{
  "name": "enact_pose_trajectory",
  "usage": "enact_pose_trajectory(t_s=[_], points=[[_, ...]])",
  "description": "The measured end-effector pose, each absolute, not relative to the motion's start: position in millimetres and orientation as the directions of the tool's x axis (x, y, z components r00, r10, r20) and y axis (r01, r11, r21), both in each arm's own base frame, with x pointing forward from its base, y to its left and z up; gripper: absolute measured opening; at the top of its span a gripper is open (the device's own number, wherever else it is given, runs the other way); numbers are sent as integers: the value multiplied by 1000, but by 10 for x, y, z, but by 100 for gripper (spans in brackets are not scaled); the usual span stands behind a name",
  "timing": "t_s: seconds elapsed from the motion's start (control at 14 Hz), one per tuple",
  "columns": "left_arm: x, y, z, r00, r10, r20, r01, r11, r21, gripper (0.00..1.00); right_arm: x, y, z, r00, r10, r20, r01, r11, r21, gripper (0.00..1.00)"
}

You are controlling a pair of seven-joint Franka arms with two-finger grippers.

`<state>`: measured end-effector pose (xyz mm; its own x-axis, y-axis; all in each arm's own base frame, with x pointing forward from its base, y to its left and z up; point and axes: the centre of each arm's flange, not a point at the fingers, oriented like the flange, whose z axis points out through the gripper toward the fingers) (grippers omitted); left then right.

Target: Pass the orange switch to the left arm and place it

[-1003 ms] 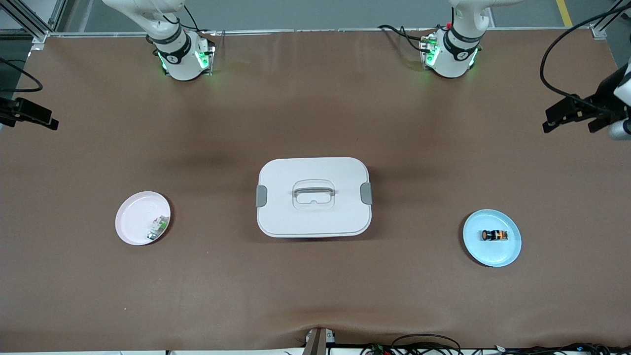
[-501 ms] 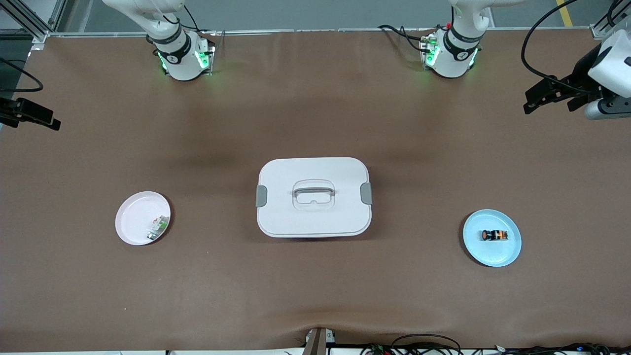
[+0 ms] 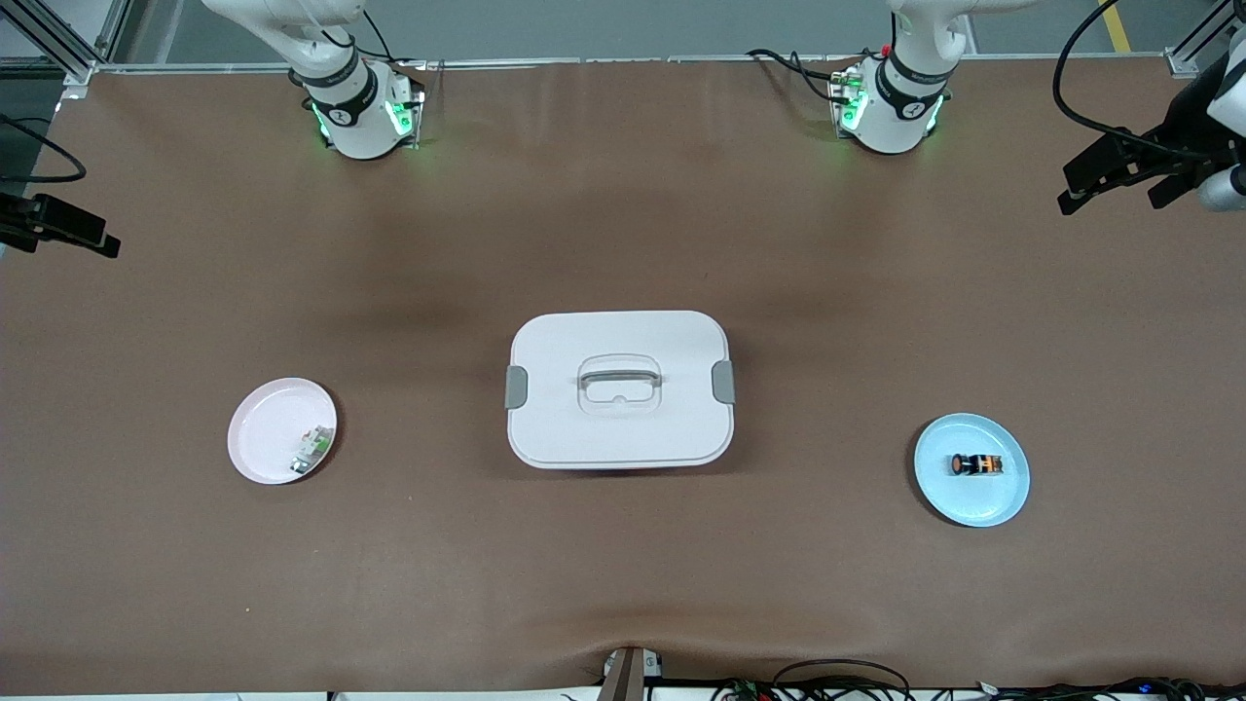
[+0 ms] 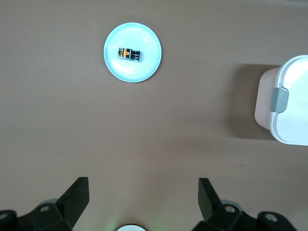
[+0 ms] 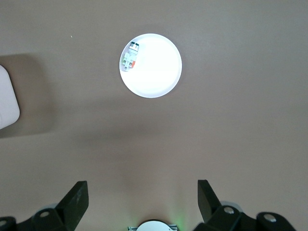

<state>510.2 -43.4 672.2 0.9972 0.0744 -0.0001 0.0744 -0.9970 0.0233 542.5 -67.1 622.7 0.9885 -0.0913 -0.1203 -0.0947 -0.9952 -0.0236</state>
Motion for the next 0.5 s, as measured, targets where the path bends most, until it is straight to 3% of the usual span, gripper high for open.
enact_pose_trajectory(t_s=[0.5], points=[[5060,-424,6684,998,41,-38,41,-999,2,100,5425,-671,6227,989,-91,-120,-95,-995,-24,100]])
